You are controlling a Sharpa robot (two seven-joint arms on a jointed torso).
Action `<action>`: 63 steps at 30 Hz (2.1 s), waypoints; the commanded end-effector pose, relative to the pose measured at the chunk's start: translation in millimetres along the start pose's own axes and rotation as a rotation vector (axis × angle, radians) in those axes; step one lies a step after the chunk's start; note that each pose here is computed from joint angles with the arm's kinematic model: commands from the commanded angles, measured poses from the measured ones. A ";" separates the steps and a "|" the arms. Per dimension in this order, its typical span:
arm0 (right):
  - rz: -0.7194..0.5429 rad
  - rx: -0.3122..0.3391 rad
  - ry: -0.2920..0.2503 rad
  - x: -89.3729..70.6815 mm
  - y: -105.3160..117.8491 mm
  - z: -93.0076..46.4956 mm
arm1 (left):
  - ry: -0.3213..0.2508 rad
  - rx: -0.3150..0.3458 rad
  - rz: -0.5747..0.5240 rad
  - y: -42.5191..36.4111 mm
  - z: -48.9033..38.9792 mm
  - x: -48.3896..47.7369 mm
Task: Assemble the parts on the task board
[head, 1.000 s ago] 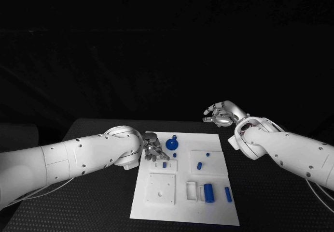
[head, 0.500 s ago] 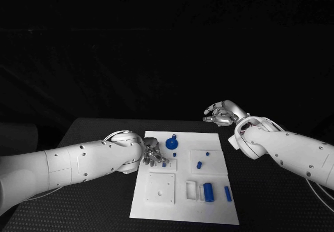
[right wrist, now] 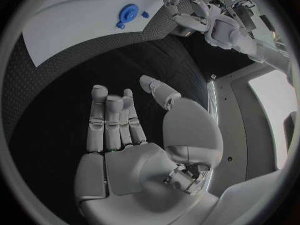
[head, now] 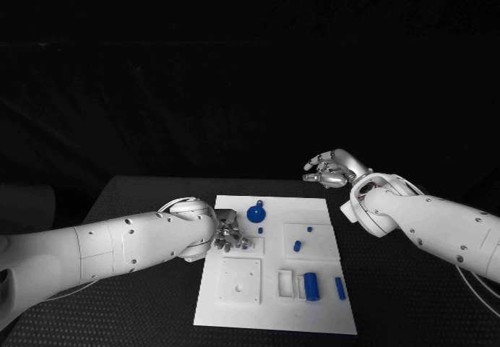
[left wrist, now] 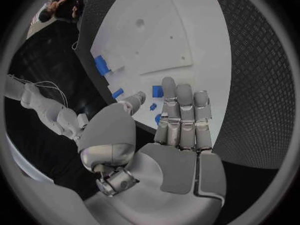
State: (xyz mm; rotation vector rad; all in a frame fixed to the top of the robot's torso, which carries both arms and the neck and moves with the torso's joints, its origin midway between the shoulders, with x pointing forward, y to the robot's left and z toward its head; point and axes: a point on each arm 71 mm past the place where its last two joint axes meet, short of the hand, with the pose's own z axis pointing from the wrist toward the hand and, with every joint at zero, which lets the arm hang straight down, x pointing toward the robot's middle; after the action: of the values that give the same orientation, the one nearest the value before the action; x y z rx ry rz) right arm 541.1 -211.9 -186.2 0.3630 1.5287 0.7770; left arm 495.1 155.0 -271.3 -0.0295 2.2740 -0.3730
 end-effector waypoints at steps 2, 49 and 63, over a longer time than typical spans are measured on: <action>0.003 -0.009 0.010 1.8 1.6 0.1 | 0.044 0.015 -0.018 -2.7 1.4 4.3; 0.005 -0.012 0.015 3.4 3.4 0.1 | 0.092 -0.005 -0.023 -4.4 14.9 13.0; 0.005 -0.012 0.016 3.2 3.2 0.1 | 0.098 -0.015 -0.036 -2.0 13.7 14.6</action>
State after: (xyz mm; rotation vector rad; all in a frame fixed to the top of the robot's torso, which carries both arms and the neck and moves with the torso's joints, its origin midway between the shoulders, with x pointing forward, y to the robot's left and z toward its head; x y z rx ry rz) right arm 540.6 -209.2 -186.3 0.3611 1.5303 0.7831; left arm 502.2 147.7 -279.7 -0.0650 2.3243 -0.3976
